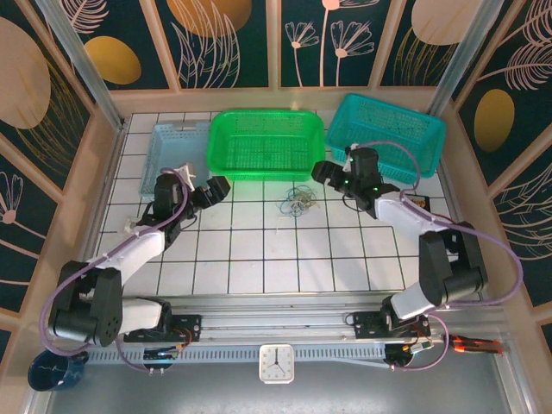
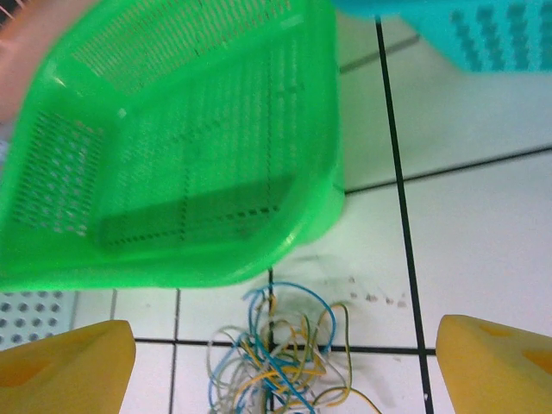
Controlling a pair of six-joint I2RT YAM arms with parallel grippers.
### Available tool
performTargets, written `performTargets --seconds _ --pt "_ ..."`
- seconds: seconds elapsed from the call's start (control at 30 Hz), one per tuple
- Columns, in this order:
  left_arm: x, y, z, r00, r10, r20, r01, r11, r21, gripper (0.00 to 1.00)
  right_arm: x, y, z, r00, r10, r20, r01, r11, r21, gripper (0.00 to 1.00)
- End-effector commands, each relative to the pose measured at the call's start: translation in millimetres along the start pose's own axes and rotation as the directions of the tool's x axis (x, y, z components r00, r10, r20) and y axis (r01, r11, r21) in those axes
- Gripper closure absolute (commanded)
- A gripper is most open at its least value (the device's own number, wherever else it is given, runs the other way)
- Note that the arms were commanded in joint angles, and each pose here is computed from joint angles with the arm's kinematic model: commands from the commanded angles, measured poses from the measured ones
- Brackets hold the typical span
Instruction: Untangle the cables
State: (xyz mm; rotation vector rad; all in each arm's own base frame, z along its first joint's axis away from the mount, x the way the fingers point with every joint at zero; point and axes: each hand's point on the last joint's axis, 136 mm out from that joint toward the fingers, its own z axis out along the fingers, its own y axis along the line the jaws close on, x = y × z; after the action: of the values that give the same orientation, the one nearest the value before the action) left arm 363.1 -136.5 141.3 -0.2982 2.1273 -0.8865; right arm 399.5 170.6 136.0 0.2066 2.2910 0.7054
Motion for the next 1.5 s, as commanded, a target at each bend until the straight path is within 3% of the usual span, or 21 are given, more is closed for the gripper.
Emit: performTargets --seconds 0.0,0.4,0.93,1.3,1.47 --pt "1 -4 10 1.000 -0.002 -0.005 0.003 0.999 0.043 0.01 -13 13 11 1.000 0.009 0.029 -0.009 1.000 -0.022 0.10" --pt "-5 18 30 0.999 0.024 0.026 -0.023 0.999 -0.042 0.01 -36 27 51 0.999 0.042 0.033 -0.040 0.998 -0.053 0.09" --pt "-48 28 45 0.982 0.154 0.107 -0.135 0.977 -0.163 0.01 -43 50 89 0.993 0.118 -0.009 -0.117 0.977 -0.180 0.09" --pt "-58 7 32 0.977 0.180 0.111 -0.165 0.978 -0.126 0.01 -53 36 49 0.995 0.050 0.082 -0.042 0.994 -0.097 0.09" --pt "-64 -1 16 0.969 0.204 0.136 -0.186 0.974 -0.132 0.01 -39 30 25 0.996 0.023 0.085 -0.016 0.997 -0.076 0.08"
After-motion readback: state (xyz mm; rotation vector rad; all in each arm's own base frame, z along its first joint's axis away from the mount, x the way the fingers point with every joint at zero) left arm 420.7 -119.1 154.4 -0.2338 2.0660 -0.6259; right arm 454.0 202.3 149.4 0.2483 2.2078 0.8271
